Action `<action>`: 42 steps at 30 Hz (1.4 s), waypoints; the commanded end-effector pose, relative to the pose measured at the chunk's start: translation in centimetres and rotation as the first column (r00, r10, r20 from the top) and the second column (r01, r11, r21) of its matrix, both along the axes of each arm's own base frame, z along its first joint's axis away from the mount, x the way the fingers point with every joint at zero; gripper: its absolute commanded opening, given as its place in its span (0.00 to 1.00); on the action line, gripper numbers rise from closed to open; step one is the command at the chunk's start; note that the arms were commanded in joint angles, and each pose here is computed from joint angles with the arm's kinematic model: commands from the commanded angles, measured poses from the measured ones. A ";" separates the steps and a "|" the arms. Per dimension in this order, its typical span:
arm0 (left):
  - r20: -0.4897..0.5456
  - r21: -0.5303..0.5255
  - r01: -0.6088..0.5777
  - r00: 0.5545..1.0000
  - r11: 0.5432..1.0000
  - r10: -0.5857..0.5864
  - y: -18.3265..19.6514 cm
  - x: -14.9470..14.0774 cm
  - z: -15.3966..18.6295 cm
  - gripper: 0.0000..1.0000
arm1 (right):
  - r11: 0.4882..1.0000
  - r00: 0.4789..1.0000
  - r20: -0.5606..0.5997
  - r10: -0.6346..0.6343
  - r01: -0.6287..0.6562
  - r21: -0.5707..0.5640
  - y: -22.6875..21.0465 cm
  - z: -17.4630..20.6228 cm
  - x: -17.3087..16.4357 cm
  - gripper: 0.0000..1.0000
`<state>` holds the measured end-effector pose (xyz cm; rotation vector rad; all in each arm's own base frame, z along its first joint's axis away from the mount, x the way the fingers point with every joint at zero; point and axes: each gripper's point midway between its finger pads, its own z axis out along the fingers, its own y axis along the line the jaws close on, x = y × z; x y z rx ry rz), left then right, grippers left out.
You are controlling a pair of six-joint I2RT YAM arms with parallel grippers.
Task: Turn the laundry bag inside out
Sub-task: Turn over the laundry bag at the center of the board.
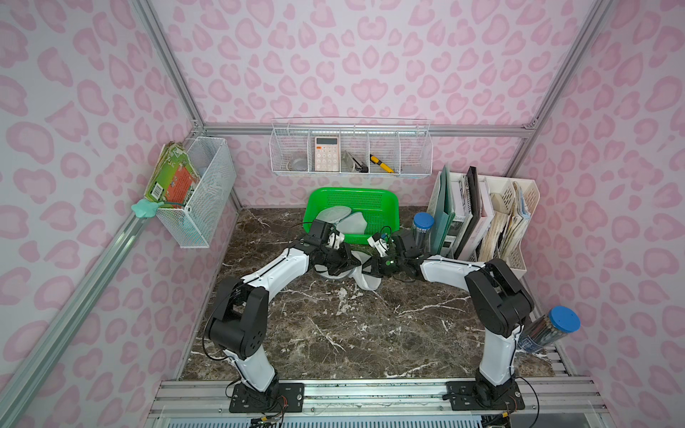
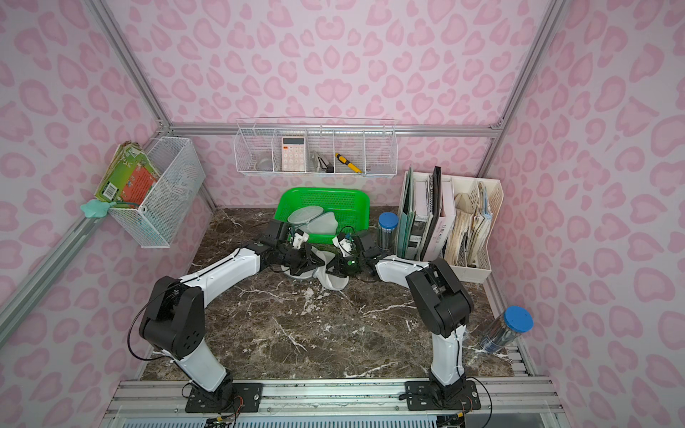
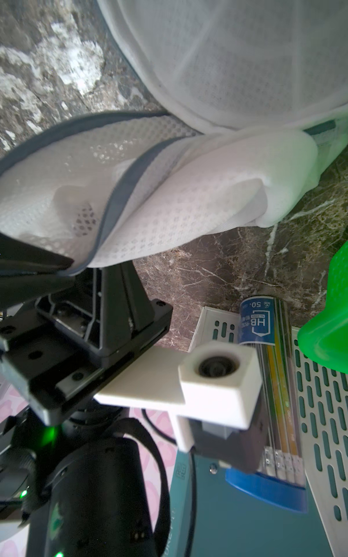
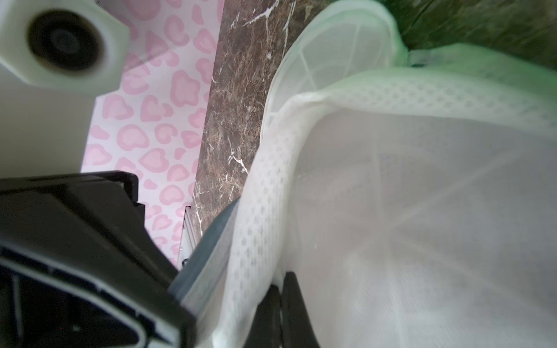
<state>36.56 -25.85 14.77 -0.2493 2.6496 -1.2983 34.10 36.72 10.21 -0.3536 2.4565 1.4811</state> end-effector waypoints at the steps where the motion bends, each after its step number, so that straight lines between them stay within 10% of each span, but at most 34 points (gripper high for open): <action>1: 0.016 -0.012 0.020 1.000 1.000 -0.019 -0.2 -0.1 0.8 0.00 | 0.998 0.999 -0.032 0.013 -0.011 0.061 0.9 0.2 0.2 0.00; 12: -0.020 0.017 -0.049 0.999 0.999 0.049 1.4 1.2 0.1 0.00 | 0.995 0.999 0.005 -0.031 0.031 0.095 -3.2 2.1 -0.4 0.00; 26: -0.076 0.047 -0.099 0.992 0.994 0.103 2.5 3.1 -1.0 0.41 | 0.999 0.998 0.050 0.040 -0.040 0.002 -3.3 1.4 -2.0 0.00; 37: -0.062 0.072 -0.097 0.993 0.993 0.102 2.9 3.8 -0.7 0.02 | 0.998 0.996 0.057 0.069 -0.069 -0.007 -1.8 0.9 -1.8 0.00; 42: -0.053 0.050 -0.061 0.997 0.997 0.064 1.2 3.1 0.4 0.00 | 0.998 0.999 0.038 0.035 -0.036 0.045 -0.8 0.6 -0.2 0.00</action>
